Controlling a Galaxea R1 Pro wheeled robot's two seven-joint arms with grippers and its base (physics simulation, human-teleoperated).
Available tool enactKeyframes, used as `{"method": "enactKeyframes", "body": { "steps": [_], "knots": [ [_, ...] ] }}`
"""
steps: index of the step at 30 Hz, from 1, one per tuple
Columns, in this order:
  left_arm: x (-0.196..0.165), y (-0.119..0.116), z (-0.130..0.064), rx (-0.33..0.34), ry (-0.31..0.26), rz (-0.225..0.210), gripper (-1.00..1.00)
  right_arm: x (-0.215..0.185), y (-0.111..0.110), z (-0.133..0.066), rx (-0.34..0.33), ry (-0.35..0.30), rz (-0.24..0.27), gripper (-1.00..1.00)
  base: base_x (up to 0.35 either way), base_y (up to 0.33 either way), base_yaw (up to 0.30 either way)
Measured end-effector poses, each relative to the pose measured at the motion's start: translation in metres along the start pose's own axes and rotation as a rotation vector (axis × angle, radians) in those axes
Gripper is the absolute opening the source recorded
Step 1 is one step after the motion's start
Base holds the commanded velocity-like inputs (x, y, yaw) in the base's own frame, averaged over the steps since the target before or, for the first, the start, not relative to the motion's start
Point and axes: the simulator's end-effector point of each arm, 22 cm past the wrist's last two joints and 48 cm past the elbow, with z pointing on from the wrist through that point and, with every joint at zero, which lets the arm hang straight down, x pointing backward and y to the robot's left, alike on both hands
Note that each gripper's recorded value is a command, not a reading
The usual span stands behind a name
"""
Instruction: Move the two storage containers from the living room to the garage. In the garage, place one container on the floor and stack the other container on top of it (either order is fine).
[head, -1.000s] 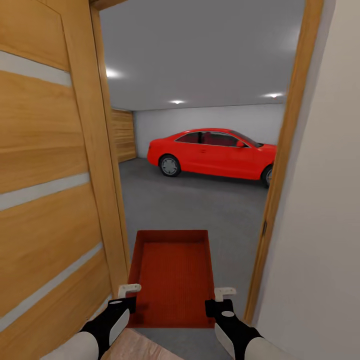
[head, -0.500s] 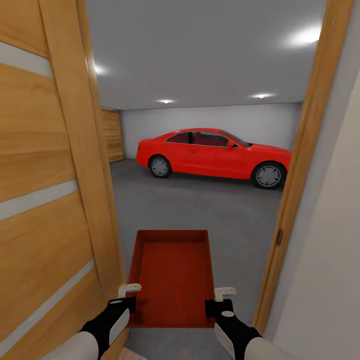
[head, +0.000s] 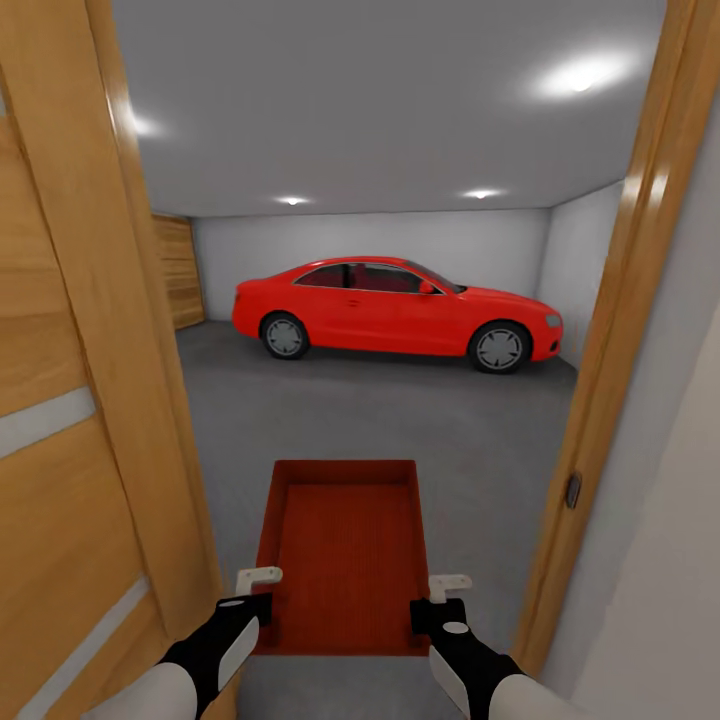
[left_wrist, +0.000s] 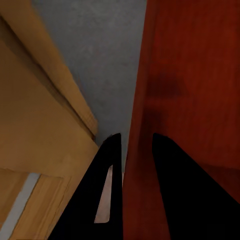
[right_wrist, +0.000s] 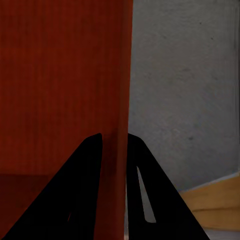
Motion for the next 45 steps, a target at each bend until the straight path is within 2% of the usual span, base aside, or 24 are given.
{"method": "enactKeyframes", "body": {
  "steps": [18,37,45],
  "knots": [
    [0.0000,0.0002,0.0000,0.000,0.000,0.000,-1.00,-0.0001,0.0002,0.0000,0.000,0.000,0.000,-1.00,0.237,0.204,-0.045],
    [-0.0002,0.0001,0.0003,0.000,0.002,0.002,-1.00,0.0003,0.0001,0.0004,0.000,0.002,0.001,-1.00,0.006,0.005,-0.228],
    [0.0003,-0.0001,0.0003,0.000,0.002,0.000,-1.00,0.0004,0.0000,0.0004,-0.001,0.002,0.000,-1.00,0.000,0.000,-0.045]
  ]
}}
